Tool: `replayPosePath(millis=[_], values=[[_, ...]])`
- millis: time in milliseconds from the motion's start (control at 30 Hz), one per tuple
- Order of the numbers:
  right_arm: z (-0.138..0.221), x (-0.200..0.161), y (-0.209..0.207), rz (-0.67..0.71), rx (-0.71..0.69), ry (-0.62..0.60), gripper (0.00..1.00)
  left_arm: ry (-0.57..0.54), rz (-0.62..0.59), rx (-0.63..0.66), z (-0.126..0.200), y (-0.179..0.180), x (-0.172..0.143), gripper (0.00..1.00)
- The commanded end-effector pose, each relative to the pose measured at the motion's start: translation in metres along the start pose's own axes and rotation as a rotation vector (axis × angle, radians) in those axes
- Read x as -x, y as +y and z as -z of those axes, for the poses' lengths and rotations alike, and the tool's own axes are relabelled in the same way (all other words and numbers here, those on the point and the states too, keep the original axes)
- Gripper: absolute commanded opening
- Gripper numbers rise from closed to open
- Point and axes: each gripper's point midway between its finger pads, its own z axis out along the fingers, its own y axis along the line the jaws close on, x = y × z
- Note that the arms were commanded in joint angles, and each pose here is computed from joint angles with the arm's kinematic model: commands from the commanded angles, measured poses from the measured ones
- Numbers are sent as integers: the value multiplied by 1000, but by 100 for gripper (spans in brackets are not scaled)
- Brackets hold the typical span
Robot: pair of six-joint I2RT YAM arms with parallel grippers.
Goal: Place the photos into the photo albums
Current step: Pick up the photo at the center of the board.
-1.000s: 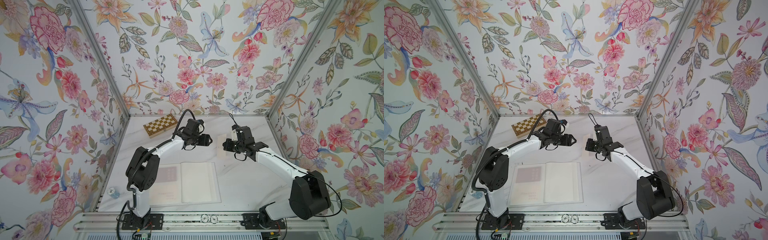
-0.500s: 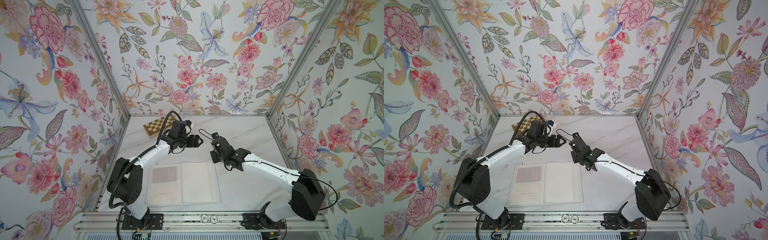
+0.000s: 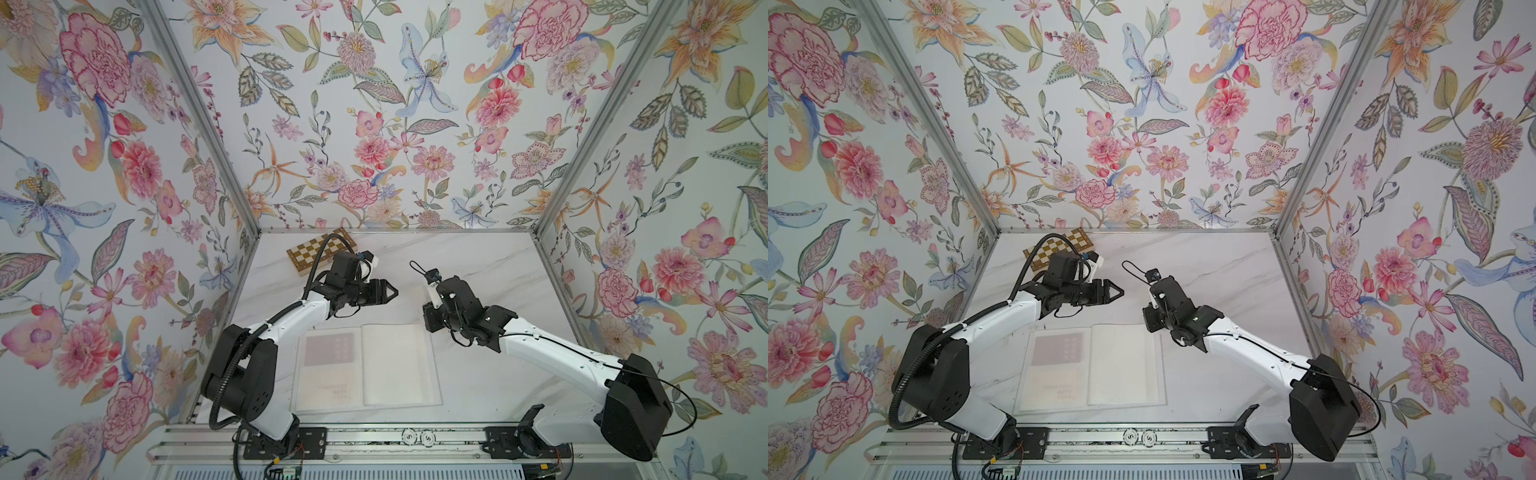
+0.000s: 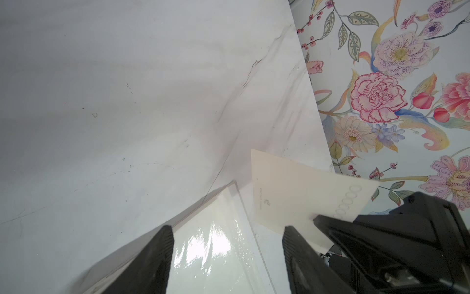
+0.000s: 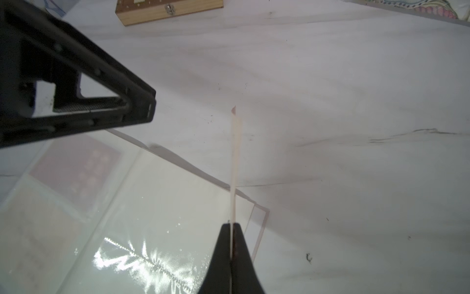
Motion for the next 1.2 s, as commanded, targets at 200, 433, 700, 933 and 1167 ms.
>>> replayPosePath(millis=[200,433,700,933,1167], values=[[16,43,9,-350,302,-117,0,-49,-4,-107,6,-19,-11,68],[11,62,0,-544,381,-205,0,-85,42,-201,1,-37,-18,71],[1,70,-13,-665,376,-310,0,-131,125,-320,-11,-63,-26,71],[-2,72,-16,-742,405,-371,0,-224,218,-378,-11,-66,-14,70],[11,70,-44,-758,292,-442,0,-244,265,-348,-13,-54,-17,68]])
